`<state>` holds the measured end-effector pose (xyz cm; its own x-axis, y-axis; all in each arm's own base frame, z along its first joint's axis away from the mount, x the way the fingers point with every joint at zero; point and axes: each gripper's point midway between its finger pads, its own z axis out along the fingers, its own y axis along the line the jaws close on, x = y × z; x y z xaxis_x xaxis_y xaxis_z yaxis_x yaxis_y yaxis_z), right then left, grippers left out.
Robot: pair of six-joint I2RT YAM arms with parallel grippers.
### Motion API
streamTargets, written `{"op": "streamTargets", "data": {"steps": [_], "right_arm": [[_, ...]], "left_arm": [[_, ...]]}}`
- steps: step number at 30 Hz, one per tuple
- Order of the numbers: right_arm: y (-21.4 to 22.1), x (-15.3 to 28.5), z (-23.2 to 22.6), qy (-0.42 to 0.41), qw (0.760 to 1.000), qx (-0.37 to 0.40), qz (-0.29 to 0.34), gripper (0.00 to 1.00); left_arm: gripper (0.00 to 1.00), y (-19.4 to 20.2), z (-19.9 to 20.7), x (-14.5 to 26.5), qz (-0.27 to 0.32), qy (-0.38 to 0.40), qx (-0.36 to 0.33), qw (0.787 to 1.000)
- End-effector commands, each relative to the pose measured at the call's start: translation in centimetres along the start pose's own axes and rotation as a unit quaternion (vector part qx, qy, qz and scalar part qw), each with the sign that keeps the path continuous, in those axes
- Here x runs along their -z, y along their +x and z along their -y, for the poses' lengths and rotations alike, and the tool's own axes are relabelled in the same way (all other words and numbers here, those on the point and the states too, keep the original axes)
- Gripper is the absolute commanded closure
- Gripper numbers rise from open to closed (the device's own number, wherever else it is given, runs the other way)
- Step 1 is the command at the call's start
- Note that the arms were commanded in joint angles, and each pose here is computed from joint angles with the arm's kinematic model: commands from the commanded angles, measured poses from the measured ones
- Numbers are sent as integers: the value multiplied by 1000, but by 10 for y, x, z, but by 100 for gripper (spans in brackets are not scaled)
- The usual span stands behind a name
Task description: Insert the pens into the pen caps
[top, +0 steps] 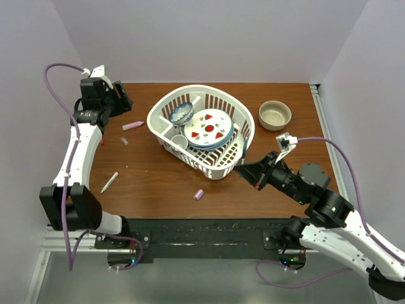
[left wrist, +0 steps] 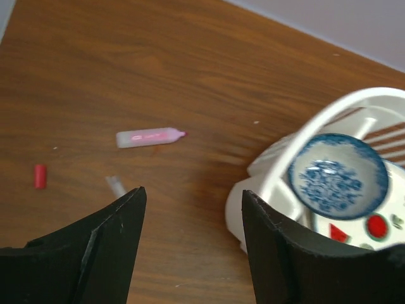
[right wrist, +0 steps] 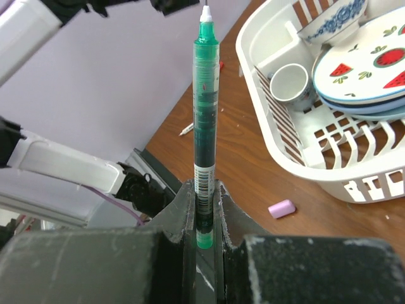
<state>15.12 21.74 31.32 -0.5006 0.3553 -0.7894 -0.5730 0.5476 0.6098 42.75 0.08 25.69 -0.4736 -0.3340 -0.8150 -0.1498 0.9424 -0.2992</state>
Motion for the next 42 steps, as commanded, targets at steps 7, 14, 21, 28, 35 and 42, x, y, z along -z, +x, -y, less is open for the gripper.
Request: {"op": "streamTargets", "data": {"steps": [7, 14, 21, 28, 35, 42], "right_arm": [[-27, 38, 0, 17, 998, 40, 41, 100], [-35, 52, 4, 29, 996, 52, 60, 100], [-34, 56, 7, 32, 996, 54, 60, 100], [-34, 58, 7, 32, 996, 57, 59, 100], [-39, 61, 4, 31, 996, 59, 65, 100], [-41, 62, 3, 31, 995, 64, 63, 100]], "left_arm": [[67, 52, -70, -80, -69, -46, 39, 996], [100, 99, -91, -108, -133, -72, 45, 988], [100, 125, -110, -123, -161, -99, 30, 981], [100, 146, -129, -136, -197, -135, 18, 971], [100, 146, -147, -131, -198, -179, 0, 964], [100, 152, -161, -110, -209, -226, -13, 951]]}}
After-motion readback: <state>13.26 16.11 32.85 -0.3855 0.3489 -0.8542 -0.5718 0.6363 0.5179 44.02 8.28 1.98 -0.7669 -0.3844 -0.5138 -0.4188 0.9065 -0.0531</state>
